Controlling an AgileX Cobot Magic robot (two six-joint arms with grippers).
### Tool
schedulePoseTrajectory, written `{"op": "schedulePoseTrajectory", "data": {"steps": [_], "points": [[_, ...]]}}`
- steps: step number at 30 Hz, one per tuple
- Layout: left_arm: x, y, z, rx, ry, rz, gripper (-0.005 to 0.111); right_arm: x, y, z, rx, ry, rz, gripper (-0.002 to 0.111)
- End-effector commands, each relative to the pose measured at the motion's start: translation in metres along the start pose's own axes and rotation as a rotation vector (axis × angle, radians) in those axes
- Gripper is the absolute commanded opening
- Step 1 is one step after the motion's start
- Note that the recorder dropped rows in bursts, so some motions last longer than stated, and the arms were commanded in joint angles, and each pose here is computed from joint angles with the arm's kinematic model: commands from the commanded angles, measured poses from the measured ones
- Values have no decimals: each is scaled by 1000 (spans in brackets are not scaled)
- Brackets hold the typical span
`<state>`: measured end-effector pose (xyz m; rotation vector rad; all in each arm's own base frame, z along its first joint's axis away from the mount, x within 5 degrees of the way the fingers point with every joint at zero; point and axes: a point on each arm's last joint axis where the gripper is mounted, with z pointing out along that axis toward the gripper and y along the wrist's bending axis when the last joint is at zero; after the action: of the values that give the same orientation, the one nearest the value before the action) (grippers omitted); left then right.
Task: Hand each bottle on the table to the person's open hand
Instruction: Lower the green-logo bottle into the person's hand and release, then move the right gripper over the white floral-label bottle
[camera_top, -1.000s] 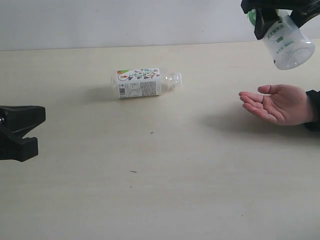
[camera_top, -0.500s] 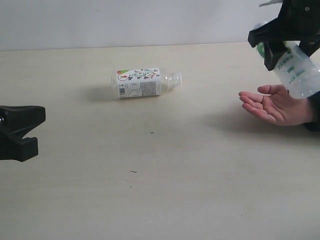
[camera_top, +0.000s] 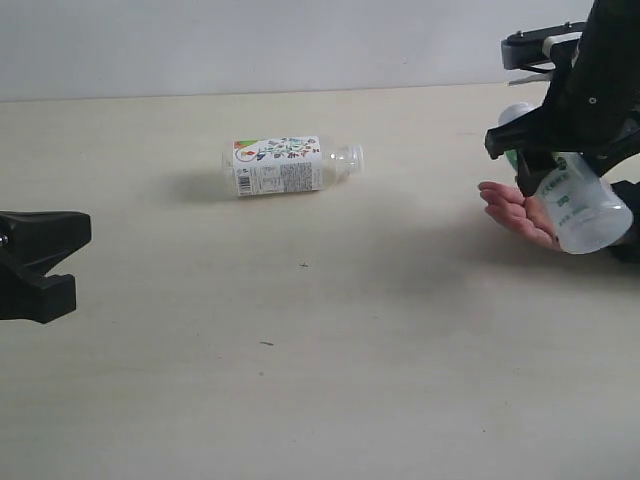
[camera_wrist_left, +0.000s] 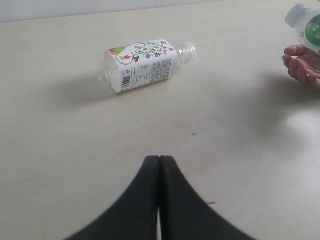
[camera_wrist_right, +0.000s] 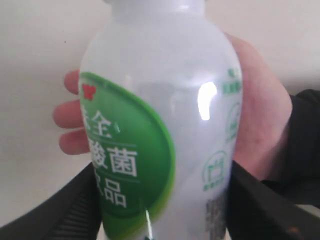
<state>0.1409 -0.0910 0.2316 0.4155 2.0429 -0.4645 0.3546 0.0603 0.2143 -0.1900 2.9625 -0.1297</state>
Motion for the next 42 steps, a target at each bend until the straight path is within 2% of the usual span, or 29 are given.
{"op": "schedulePoseTrajectory", "data": {"steps": [1,7,9,12,14,16,24,30,37,42], "points": [[0,1,-1,-4,-8,-2,0,-10,0,18,21,-53,39,0],[0,1,-1,-4,-8,-2,0,-14,-5,48,121,-22,62,2],[0,1,-1,-4,-8,-2,0,-14,-6,48,126,-27,56,13],[0,1,-1,-4,-8,-2,0,-15,-6,46,127,-32,56,43],[0,1,-1,-4,-8,-2,0,-15,-6,46,127,-33,54,73],[0,1,-1,-4,-8,-2,0,-15,-6,41,130,-45,32,85],[0,1,-1,-4,-8,-2,0,-13,-12,-17,122,-200,-26,85],[0,1,-1,-4,-8,-2,0,-13,-10,-70,58,-306,-183,85],[0,1,-1,-4,-8,-2,0,-20,11,-122,-191,-423,-289,85],[0,1,-1,-4,-8,-2,0,-25,46,-142,-201,-500,-492,85]]}}
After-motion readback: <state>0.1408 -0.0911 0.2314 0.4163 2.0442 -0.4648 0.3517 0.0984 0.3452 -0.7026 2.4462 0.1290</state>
